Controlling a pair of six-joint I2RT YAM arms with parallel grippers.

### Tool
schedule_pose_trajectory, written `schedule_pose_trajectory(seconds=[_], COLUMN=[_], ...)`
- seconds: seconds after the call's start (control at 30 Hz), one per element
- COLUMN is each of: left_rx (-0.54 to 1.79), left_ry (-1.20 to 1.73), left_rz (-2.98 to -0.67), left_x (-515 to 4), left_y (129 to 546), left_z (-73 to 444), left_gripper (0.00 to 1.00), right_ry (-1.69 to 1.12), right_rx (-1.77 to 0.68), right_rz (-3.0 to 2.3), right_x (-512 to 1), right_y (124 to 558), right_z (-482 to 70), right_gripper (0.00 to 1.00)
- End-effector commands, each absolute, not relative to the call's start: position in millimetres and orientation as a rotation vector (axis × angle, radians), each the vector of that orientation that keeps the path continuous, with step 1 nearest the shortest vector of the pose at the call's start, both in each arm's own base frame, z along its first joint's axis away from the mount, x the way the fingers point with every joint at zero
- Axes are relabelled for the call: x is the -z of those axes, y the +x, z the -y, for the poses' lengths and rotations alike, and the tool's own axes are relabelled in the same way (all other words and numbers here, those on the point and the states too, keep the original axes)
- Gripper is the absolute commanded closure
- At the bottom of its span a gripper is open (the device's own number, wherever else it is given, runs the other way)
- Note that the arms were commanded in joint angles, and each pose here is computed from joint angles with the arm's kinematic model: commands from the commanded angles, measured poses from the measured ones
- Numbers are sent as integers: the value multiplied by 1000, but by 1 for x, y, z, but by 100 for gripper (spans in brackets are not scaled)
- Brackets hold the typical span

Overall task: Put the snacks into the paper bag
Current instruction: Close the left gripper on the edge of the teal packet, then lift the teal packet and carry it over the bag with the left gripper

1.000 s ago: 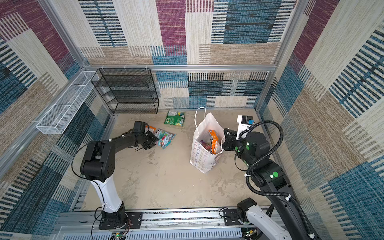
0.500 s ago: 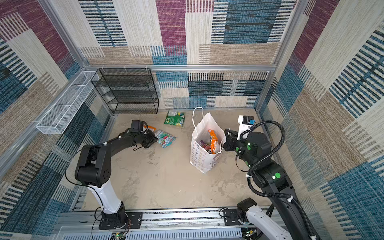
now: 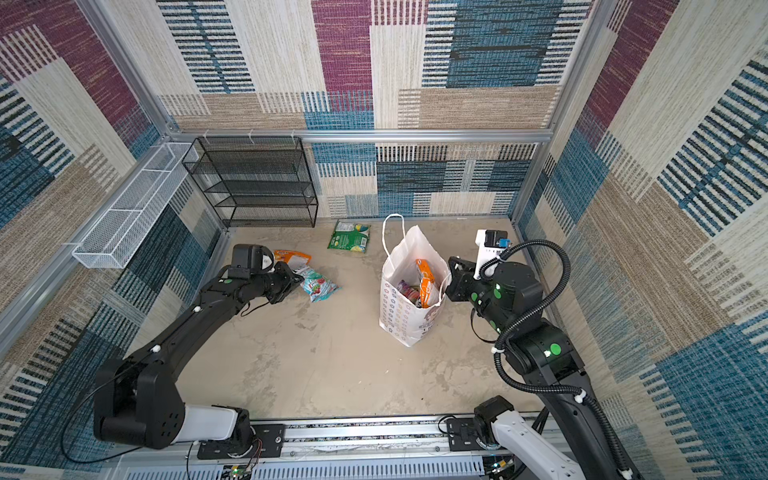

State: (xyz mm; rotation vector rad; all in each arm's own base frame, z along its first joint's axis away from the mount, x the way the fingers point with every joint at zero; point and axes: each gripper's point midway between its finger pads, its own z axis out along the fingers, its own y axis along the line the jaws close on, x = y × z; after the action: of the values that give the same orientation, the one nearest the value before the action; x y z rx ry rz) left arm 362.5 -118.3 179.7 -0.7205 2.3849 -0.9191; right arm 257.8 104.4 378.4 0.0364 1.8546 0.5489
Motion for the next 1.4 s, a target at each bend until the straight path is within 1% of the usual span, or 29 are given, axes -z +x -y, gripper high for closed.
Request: schedule_pose_trajectory(seconds=[0.0,0.17,0.27,0.5,0.63,0.9,1.2,1.37], left_rx=[923,893,940,1035,1048,1074,1085,1056], left_ry=[-622,-497,-392,-164,-54,167,340,428], left_rz=[-2403,-2334,-2298,-2255,-2219,-2161,-2101,-2111], left_x=[-194,-240,-268,-318,-346,-396,-436,-440], left_y=[333,294,276,253,248,244,242,249], left_z=[119,110,116,143,159,208,259,291], left_gripper=[100,100,100,100,100,100,100,100], right_ry=[32,25,19,21,25,19,10,6], right_rx=[-602,-634,-651,-673,-673,-677,-696,-700], right_rz=[-1804,-1796,-1793,-1796,-1802,-1812,-1813,-1814], right_x=[-393,-395,-396,-394,-393,-396,-401,-402], right_y=[256,255,255,253,251,249,250,249], right_z=[-109,-113,-115,-117,-116,-117,-120,-121], right_gripper=[100,100,100,100,100,100,100,100])
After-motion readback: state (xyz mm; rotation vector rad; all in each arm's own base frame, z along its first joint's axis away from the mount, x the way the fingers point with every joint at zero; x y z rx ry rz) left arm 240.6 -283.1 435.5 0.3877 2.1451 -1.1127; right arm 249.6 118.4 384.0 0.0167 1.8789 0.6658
